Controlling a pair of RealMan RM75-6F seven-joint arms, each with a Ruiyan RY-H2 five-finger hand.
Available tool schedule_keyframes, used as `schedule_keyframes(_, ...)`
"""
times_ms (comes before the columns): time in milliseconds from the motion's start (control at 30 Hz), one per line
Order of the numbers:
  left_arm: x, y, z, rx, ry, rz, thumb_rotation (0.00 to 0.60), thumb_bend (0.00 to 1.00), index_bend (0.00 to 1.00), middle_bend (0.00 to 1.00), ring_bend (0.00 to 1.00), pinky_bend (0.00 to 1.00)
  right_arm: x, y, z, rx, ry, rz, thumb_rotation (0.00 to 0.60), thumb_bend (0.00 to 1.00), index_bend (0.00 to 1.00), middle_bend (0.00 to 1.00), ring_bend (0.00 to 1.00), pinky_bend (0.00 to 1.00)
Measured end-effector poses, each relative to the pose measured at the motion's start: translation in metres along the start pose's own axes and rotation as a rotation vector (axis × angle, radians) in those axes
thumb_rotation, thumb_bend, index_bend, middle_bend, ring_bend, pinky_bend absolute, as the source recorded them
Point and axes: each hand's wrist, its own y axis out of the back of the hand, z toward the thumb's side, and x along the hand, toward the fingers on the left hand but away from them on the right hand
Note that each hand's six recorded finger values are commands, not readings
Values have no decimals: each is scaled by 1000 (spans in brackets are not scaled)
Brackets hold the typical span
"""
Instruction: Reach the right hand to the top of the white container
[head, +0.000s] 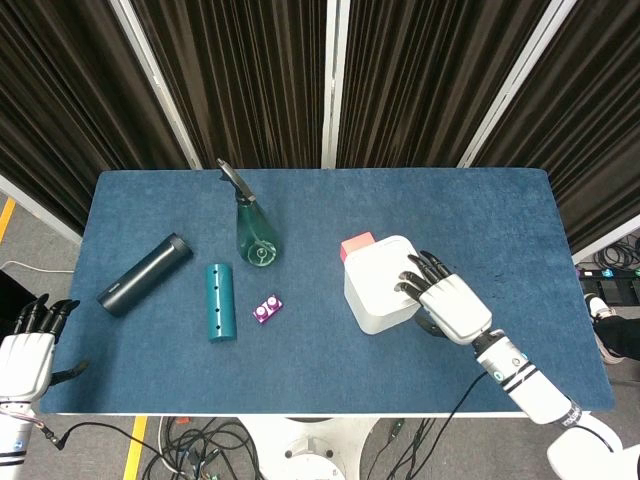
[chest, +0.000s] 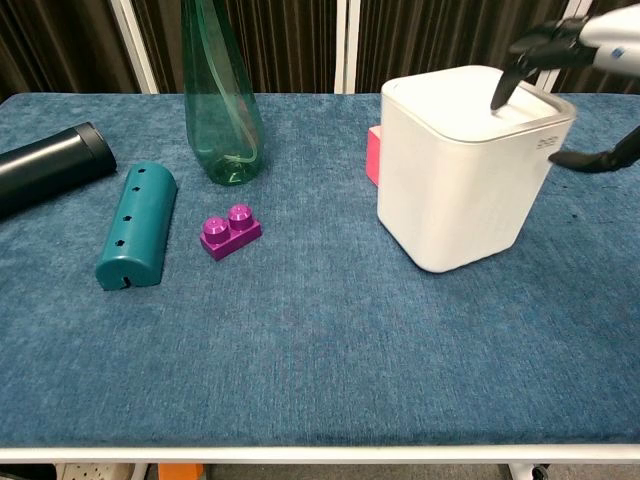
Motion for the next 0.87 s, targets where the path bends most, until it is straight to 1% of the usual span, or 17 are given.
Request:
schedule_keyframes(67, 0, 1, 1, 1, -3, 0, 600, 0, 167, 164, 34, 113, 4, 12, -3, -4, -8, -69, 600, 254, 156, 176, 0, 0)
schedule_keyframes(167, 1, 2, 2, 3, -7, 3, 600, 0, 167, 164, 34, 113, 16, 27, -11, -16, -32, -151, 600, 254, 93, 146, 0, 0)
schedule_keyframes(267, 1, 5, 2, 5, -11, 9, 600, 0, 167, 164, 34, 113, 34, 34, -23, -26, -75, -195, 600, 255, 78, 136, 0, 0)
schedule_keyframes(333, 1, 7, 3, 6, -13, 13, 600, 0, 167, 164, 34, 113, 48, 34, -31, -31, -106, -202, 600, 256, 65, 126, 0, 0)
schedule_keyframes(500, 0, 6, 2, 3, -10, 9, 600, 0, 167, 164, 34, 113, 90, 18, -51, -29, -205, -188, 600, 258, 9, 80, 0, 0)
schedule_keyframes(600, 1, 5, 3, 2, -10, 8, 600, 0, 167, 164, 34, 113, 116, 6, -60, -30, -267, -185, 600, 258, 0, 65, 0, 0)
schedule_keyframes(767, 1, 6, 4, 1, -11, 14, 600, 0, 167, 164, 34, 113, 157, -13, -66, -72, -349, -207, 600, 260, 0, 63, 0, 0)
schedule_keyframes(867, 2, 6, 5, 3, -15, 17, 600, 0, 167, 164, 34, 113, 176, -24, -66, -101, -381, -218, 600, 259, 0, 63, 0, 0)
